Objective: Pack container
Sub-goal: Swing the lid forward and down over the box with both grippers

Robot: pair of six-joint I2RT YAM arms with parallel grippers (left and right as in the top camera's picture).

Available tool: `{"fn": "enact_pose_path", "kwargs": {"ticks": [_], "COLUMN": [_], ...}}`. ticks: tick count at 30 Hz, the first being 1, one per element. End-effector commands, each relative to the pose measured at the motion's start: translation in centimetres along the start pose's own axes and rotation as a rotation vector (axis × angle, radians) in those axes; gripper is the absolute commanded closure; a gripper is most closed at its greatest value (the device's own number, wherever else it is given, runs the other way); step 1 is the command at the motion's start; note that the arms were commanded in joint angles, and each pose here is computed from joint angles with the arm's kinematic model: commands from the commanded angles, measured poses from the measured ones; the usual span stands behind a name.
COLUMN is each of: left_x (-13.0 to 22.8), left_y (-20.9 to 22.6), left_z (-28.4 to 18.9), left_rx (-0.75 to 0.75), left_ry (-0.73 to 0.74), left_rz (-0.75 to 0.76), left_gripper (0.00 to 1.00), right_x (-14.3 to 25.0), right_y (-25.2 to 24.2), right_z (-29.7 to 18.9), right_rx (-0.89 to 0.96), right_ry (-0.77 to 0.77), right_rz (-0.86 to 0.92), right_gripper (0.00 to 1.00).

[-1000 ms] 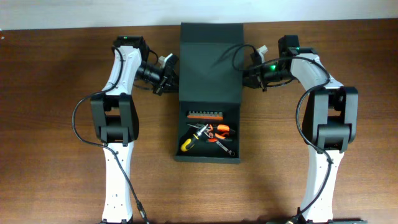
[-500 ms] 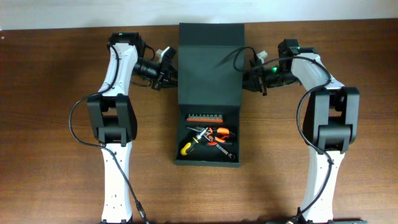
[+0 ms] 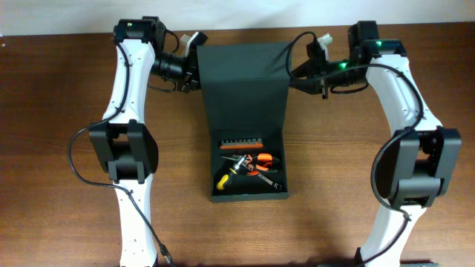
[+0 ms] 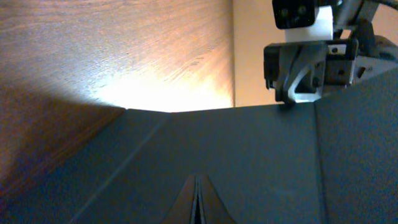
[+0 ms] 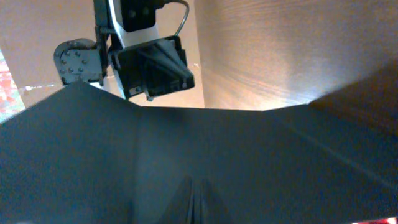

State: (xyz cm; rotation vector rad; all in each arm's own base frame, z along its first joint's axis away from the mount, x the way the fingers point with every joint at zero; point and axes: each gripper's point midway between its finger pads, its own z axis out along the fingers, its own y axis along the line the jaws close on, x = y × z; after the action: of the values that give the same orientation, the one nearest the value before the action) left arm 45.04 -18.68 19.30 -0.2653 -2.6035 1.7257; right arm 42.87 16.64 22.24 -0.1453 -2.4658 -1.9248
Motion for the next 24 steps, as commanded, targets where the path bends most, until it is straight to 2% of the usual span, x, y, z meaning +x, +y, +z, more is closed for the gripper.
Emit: {"fn": "enact_pose_path", "kwargs": {"ticks": [1,9,14,17,24], "left_x": [0.2,1.4,2.6,3.4,5.1], "left_y": [-3.4,-7.9,-9.8,-11.6,-14.6], "left_z": [-1.3,-2.8,-3.4,-3.4,-2.9], "left_rx": [0.015,0.000,-0.079,-0.077,-0.080], "left_ry": [-0.035,-0.070,-0.082,-0.082,-0.074], "left_rz": [0.038,0.139,0.166,0.206,0.282], "left_gripper": [0.98,0.98,0.98,0.98,0.98], "right_x": [1.3,4.2,6.7,8.5,10.9], "right_y": [2.4,3.4,3.7,3.8,5.7], "right_z": [-0.3,-0.7,-1.1,-1.4,-1.3], "right_rx": [-0.031,-0.024,0.002,0.027,0.051], "right_ry": [0.010,0.044,0.082,0.114,0.134], "right_rz": [-0.056,-0.066,-0.064,-0.061,-0.139], "right_gripper": [0.96,0.96,0.96,0.96,0.96]}}
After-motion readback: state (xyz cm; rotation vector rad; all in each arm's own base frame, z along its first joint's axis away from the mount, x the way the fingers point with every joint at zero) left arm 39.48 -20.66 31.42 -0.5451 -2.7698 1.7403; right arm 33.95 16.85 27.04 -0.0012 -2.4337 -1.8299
